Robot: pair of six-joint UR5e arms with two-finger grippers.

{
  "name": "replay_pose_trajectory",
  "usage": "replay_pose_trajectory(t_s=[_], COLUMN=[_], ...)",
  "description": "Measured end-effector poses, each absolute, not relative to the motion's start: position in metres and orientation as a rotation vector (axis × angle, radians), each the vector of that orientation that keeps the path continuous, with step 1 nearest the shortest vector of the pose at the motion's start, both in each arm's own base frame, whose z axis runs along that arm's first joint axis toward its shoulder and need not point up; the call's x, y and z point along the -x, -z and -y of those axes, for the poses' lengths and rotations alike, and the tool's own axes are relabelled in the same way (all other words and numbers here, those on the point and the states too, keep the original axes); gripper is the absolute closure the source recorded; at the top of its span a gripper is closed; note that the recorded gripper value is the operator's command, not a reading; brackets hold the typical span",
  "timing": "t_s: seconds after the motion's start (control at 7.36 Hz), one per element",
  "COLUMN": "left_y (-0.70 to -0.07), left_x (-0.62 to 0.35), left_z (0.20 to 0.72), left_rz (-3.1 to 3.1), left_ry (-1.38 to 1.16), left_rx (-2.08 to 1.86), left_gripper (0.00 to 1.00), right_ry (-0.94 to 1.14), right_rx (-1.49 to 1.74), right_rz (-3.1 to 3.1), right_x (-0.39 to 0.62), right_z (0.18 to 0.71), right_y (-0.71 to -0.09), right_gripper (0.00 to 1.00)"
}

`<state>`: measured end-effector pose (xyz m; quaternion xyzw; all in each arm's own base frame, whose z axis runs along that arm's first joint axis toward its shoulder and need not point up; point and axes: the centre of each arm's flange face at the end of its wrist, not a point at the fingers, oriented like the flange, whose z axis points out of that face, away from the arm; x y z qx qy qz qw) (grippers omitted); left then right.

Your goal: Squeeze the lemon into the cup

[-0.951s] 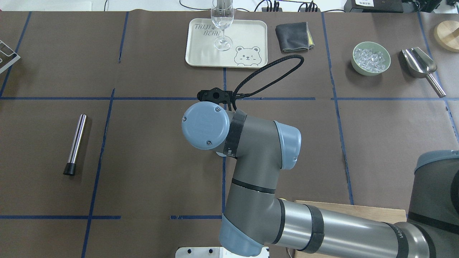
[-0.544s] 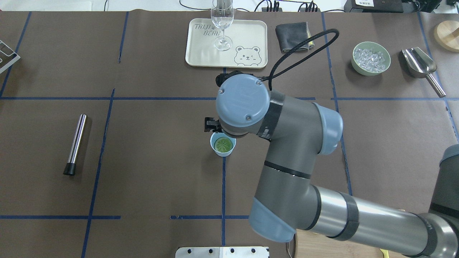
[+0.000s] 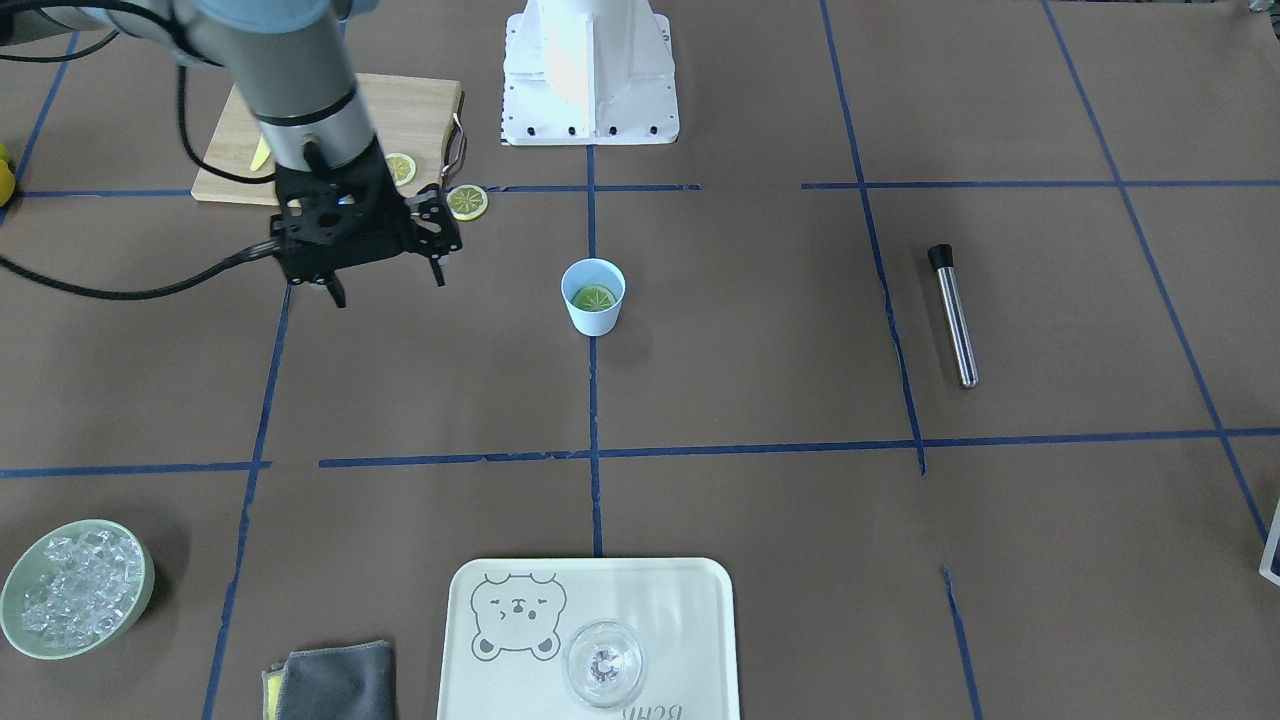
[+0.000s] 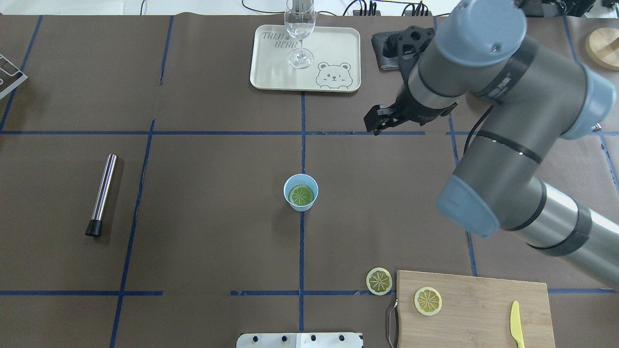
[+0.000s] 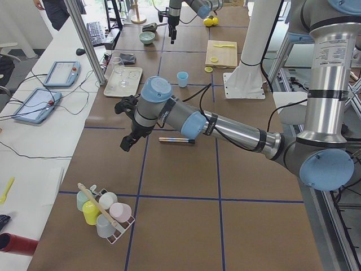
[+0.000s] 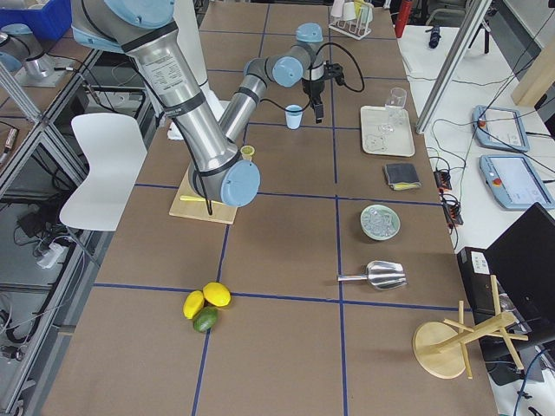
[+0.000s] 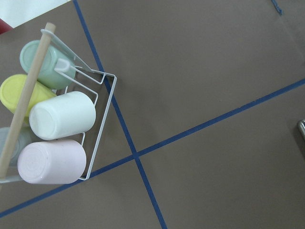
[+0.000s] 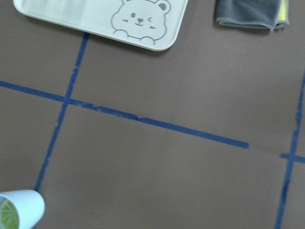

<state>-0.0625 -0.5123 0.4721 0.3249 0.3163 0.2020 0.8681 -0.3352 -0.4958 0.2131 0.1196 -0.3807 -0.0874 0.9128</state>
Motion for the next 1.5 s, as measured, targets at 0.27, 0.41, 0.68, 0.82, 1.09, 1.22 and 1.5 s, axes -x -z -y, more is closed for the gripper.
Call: replay_pose_trajectory(t_s=[0.27,0.41,0.68,0.82,1.09,1.22,1.5], left_y=[-0.46,-0.452,-0.45,-0.453,-0.467,-0.473,-0.488], left_x=[0.055,0.042,-0.02,-0.05,-0.11,-0.142,-0.219], left_z=[0.521,0.517,0.506,0.503,0.498,0.493,0.473], left_rz=[-0.748,-0.807,-0.944,-0.953,-0.908,-0.898,-0.864], left_ry=[-0.341,-0.336,-0.353,-0.301,-0.145,-0.069,0.051], left_rx=[-0.722,-0.753,-0.707,-0.655,-0.559,-0.508,-0.42], left_gripper=[0.0,0.0,0.0,0.0,0.3,0.35,0.34], right_ry=[0.231,0.239,0.241,0.217,0.171,0.163,0.157], right_rx=[-0.205,-0.177,-0.118,-0.093,-0.064,-0.06,-0.057], right_rz=[0.774,0.746,0.691,0.688,0.696,0.697,0.697], right_x=[0.233,0.185,0.104,0.075,0.044,0.038,0.034], right_z=[0.527,0.525,0.497,0.483,0.463,0.457,0.451], right_y=[-0.292,-0.348,-0.449,-0.477,-0.503,-0.507,-0.51], right_gripper=[0.0,0.0,0.0,0.0,0.0,0.0,0.0])
